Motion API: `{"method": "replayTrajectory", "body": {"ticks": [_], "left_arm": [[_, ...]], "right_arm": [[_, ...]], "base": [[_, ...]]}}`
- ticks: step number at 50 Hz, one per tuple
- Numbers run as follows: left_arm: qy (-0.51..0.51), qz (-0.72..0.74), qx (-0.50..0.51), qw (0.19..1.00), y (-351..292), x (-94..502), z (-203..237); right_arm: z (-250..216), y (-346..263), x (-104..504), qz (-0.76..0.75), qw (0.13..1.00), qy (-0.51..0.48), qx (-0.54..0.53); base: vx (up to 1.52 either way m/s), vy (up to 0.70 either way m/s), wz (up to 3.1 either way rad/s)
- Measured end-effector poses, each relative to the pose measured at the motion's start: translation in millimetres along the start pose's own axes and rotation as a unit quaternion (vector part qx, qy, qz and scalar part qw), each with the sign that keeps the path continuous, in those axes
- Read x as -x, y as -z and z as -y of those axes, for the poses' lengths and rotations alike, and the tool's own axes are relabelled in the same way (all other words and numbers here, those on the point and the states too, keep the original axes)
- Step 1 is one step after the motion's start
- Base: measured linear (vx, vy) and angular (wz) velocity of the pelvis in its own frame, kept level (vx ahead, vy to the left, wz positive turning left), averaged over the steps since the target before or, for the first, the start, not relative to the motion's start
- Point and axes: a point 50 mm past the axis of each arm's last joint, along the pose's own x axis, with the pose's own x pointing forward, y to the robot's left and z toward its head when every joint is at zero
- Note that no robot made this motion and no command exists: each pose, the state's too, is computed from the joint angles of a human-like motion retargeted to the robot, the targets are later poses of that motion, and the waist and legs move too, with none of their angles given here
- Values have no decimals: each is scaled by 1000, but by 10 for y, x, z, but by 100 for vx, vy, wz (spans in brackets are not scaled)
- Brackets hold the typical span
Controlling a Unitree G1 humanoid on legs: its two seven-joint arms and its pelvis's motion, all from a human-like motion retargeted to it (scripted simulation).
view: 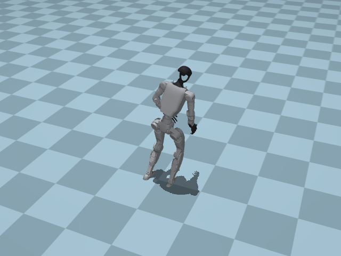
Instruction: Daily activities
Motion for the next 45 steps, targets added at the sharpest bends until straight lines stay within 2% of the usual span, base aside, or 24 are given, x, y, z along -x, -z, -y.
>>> {"method": "replayTrajectory", "body": {"ticks": [10,20,29,45], "left_arm": [[-27,-32,-102,994,520,468,-181],[-17,-16,-124,992,572,694,-204],[33,-6,-190,981,599,761,-181],[99,30,-284,953,554,787,-103]], "right_arm": [[-1,-558,-44,74,987,104,-97],[-76,-911,-8,115,971,113,-175],[-202,-795,-18,79,975,102,-180],[-437,-339,2,0,991,57,-121]], "base": [[8,18,-145],[-2,5,-139],[-9,-1,-127],[-10,12,-117]]}}
